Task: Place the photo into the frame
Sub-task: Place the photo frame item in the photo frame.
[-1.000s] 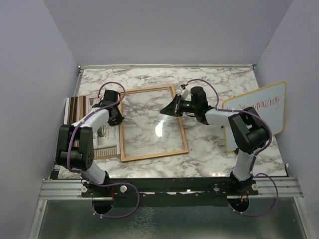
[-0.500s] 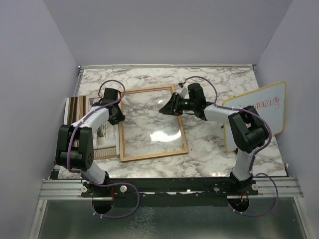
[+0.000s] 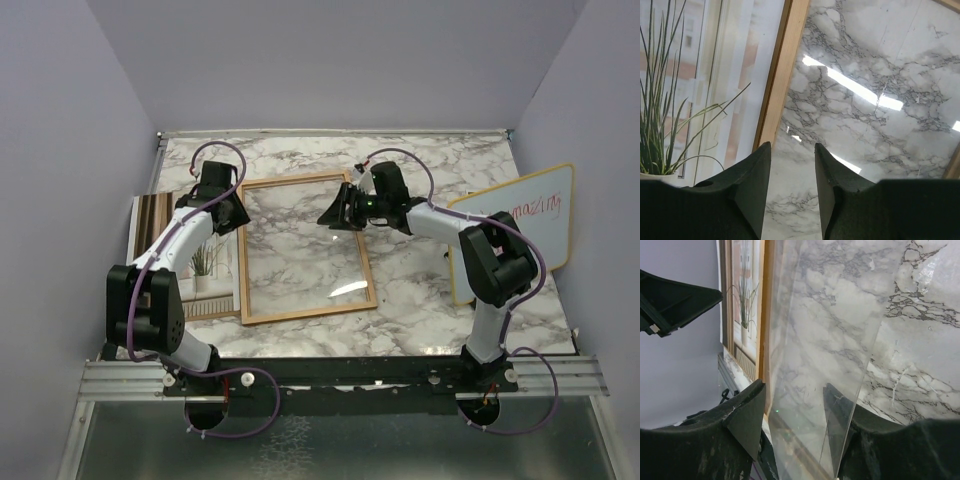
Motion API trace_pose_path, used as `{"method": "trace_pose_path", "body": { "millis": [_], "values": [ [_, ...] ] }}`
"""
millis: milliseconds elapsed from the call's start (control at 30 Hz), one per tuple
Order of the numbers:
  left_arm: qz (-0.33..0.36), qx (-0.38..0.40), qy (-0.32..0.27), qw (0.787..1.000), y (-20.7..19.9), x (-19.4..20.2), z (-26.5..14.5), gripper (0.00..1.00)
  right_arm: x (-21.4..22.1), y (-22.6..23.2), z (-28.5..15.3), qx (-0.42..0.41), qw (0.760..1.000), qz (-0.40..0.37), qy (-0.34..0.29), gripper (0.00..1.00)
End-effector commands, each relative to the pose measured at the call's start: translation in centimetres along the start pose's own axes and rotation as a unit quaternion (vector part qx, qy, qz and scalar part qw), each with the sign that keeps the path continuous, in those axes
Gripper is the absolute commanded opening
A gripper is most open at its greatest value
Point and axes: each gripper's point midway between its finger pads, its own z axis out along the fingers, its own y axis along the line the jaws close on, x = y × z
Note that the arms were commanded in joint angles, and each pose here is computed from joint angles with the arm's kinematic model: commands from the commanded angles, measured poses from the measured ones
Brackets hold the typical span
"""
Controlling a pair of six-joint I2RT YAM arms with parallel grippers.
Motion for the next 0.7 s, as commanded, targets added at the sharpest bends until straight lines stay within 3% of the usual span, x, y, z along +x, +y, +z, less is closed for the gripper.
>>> {"method": "trace_pose_path", "body": {
  "millis": [0,200,400,667],
  "values": [
    [0.010,-0.008,-0.009,1.000,0.1,-0.5,-0.9,0.43,-0.1,-0.5,0.5,0.017,1.000,-0.015,0.008,0.55],
    [0.012,-0.014,-0.008,1.000,0.4,-0.4,-0.8,0.48,0.3,0.0,0.6,-0.004,0.999,-0.029,0.015,0.55],
    [0.011,-0.017,-0.014,1.000,0.4,-0.8,-0.9,0.56,0.0,-0.4,0.1,0.022,0.999,-0.023,0.010,0.67],
    [0.012,-0.019,-0.011,1.000,0.5,-0.7,-0.7,0.62,0.8,-1.0,-0.6,0.055,0.998,-0.002,0.033,0.74]
  ]
}}
